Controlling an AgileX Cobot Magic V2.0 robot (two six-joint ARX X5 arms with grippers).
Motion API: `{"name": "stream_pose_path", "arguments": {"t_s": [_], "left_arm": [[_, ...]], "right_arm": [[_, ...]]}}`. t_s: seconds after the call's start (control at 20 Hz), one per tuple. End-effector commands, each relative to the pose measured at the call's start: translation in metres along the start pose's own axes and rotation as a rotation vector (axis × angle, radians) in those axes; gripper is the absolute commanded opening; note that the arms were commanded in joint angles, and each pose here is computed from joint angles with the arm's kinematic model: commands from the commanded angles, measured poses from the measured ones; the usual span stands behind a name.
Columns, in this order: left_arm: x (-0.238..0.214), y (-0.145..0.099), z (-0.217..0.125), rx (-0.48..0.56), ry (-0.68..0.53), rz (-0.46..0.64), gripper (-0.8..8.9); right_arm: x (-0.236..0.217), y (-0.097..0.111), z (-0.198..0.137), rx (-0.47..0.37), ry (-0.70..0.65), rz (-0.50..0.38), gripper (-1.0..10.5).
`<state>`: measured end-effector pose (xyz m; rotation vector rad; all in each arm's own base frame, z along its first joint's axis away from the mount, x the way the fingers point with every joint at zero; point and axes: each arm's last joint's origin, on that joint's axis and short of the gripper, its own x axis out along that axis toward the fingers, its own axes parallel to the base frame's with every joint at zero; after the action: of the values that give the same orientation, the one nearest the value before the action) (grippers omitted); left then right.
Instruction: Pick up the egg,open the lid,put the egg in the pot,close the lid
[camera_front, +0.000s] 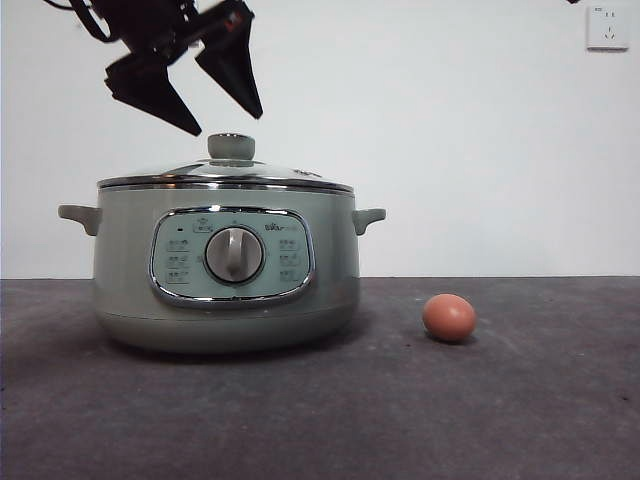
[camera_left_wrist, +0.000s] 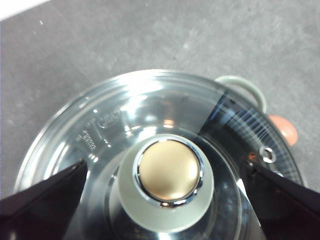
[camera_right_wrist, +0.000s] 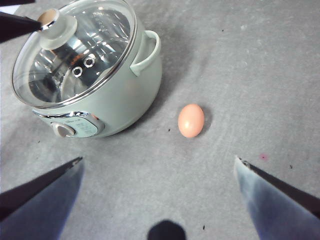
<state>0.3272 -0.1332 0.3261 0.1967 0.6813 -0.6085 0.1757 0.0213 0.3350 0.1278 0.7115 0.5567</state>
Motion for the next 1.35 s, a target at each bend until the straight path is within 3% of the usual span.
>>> {"name": "stream_pose_path", "arguments": {"t_s": [0.05, 0.15, 0.3, 0.55, 0.75, 0.85, 1.0, 1.05, 1.35], "left_arm": [[0.0111, -0.0007, -0.0013, 0.014, 0.016, -0.006, 6.25], [0.0166, -0.0009, -0.0029, 0.011, 0.029, -0.011, 6.18], [0.0200, -0.0010, -0.0051, 0.005, 0.049, -0.014, 4.30], [0.0199, -0.0011, -0.0067, 0.002, 0.065, -0.016, 2.57], [0.0201, -0.0011, -0.0070, 0.001, 0.067, -0.017, 2.36], [0.0201, -0.0011, -0.0069, 0.001, 0.067, -0.018, 1.18], [0.0201, -0.0012, -0.0069, 0.001, 0.066, -0.021, 0.51], [0.0201, -0.0013, -0.0069, 0.000, 0.066, -0.024, -0.15], [0.0153, -0.0019, -0.0043, -0.017, 0.044, -0.021, -0.08]], "right_arm": [[-0.0003, 0.0005, 0.0011, 0.001, -0.004, 0.004, 5.1], [-0.0002, 0.0005, 0.0012, 0.000, -0.004, 0.004, 5.1], [-0.0001, 0.0004, 0.0012, 0.001, -0.004, 0.004, 5.0], [-0.0001, 0.0004, 0.0012, 0.000, -0.004, 0.004, 5.0], [-0.0001, 0.0004, 0.0011, 0.001, -0.003, 0.004, 5.0], [-0.0001, 0.0004, 0.0009, 0.002, -0.001, 0.005, 5.0], [-0.0001, 0.0004, 0.0008, 0.002, -0.001, 0.005, 5.0], [-0.0001, 0.0004, 0.0008, 0.002, -0.001, 0.005, 5.0], [-0.0001, 0.0005, 0.0007, 0.003, 0.001, 0.005, 5.0]]}}
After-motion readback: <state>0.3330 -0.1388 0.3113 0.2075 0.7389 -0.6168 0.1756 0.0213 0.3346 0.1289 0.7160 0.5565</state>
